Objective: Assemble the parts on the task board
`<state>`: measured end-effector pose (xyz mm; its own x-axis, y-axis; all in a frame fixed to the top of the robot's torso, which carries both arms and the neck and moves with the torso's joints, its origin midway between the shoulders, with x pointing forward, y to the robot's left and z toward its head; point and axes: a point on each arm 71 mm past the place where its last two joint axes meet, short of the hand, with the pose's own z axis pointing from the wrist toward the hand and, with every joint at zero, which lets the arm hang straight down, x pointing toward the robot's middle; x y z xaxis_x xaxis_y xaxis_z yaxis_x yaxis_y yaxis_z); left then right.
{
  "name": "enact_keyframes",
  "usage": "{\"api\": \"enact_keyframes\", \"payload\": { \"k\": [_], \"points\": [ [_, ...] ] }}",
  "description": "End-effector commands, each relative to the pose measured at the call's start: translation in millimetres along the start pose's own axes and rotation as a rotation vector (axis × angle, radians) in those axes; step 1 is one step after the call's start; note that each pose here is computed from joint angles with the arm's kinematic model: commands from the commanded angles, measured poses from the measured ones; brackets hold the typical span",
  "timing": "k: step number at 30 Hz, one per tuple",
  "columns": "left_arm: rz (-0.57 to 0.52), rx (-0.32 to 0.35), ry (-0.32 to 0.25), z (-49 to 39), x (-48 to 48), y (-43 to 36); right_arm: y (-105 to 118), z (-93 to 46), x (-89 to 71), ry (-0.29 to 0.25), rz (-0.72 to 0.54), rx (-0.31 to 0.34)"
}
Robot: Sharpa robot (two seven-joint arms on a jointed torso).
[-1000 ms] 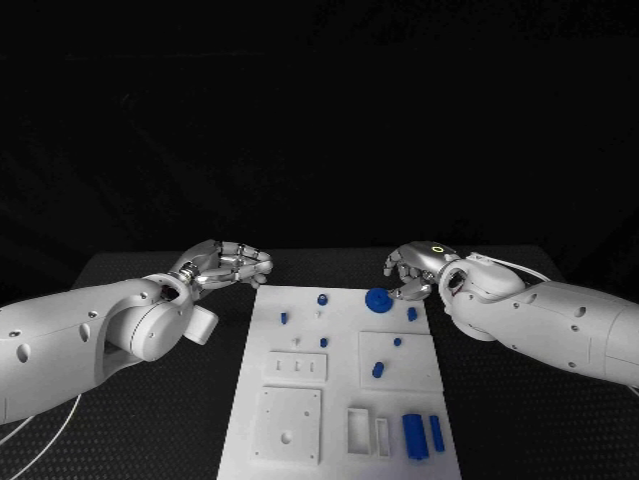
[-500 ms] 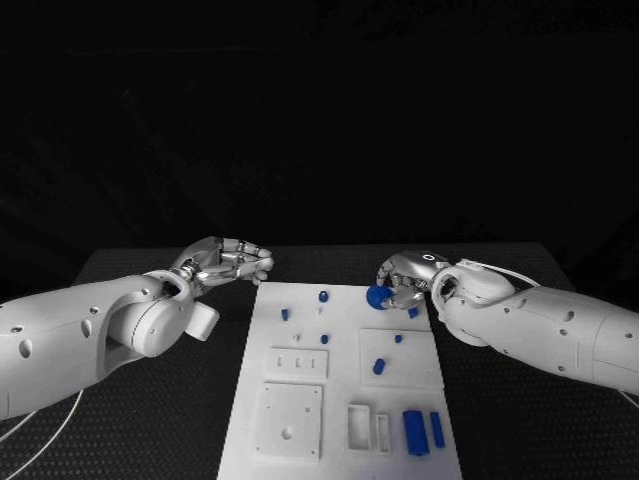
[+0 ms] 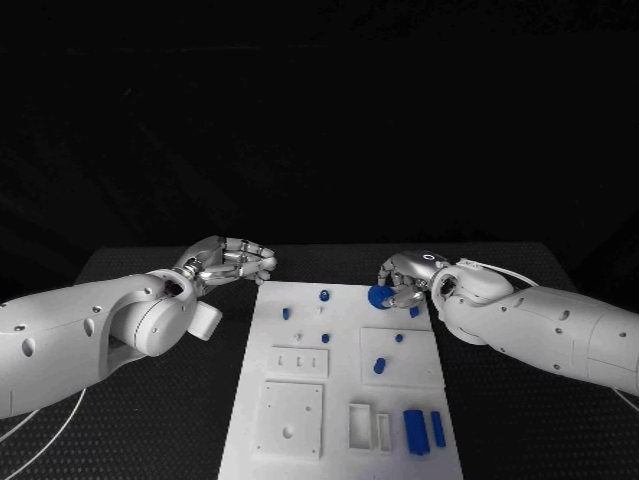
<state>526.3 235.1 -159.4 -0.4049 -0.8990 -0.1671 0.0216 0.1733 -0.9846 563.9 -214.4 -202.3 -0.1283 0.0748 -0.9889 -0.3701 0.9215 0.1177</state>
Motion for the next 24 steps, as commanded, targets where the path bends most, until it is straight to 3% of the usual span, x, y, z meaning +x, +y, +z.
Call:
{"api": "enact_keyframes", "payload": {
  "k": [1,12,24],
  "points": [
    [-0.005,0.011,0.021,0.2,2.9,-1.7,-1.9,-0.3,3.1,0.018,-0.004,-0.002],
    [-0.006,0.009,0.023,0.1,2.9,-1.6,-4.3,0.0,2.4,0.009,-0.006,0.008],
    [-0.006,0.009,0.024,0.2,3.0,-1.6,-2.7,0.5,7.7,0.037,-0.006,0.005]
  ]
}}
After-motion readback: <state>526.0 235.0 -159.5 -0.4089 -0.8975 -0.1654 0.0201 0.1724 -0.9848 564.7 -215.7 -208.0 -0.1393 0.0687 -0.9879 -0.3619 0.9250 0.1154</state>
